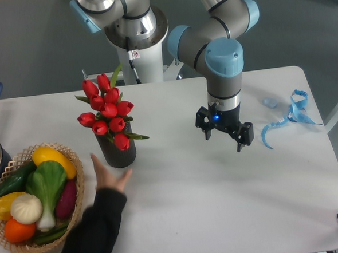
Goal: Pick up the flowers from the vase
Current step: 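Move the open gripper up and over toward the red tulips in the black vase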
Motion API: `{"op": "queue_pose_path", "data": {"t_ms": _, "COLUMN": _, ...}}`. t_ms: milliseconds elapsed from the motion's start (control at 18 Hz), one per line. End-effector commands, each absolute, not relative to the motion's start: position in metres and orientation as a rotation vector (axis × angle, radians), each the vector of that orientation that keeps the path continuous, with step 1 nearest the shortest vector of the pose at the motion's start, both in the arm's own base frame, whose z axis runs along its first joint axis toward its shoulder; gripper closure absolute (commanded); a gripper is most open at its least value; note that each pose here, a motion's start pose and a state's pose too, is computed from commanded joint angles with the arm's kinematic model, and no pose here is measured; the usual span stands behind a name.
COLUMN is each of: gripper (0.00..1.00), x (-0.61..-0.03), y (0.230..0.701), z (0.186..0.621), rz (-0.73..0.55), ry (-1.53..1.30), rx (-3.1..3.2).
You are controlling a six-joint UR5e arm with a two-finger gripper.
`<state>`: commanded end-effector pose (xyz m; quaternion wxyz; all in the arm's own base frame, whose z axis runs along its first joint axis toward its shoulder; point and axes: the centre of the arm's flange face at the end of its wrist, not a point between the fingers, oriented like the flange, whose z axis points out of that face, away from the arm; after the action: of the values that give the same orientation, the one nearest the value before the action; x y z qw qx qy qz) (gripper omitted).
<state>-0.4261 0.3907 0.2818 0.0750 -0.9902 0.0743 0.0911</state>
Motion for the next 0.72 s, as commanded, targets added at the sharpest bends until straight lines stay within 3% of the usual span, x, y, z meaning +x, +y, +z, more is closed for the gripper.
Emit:
{"op": "queue_pose_path", "data": {"t_ms": 333, "gripper": 0.00, "x": -0.424, "y": 0.391, "z": 0.285, "rz": 0.275, "ry": 0.211, "rx": -2.954}}
{"op": "queue_pose_path", "data": {"t_ms": 556, "gripper": 0.00, "x": -0.404, "y": 0.395, "z": 0.284, "rz": 0.145, "ry": 0.206, "rx": -2.788}}
{"op": "queue_pose_path", "data": {"t_ms": 722, "gripper": 0.00, "x": -0.403, "y": 0.383, "z": 0.311, "rz": 0.125, "ry": 0.171, "rx": -2.653}}
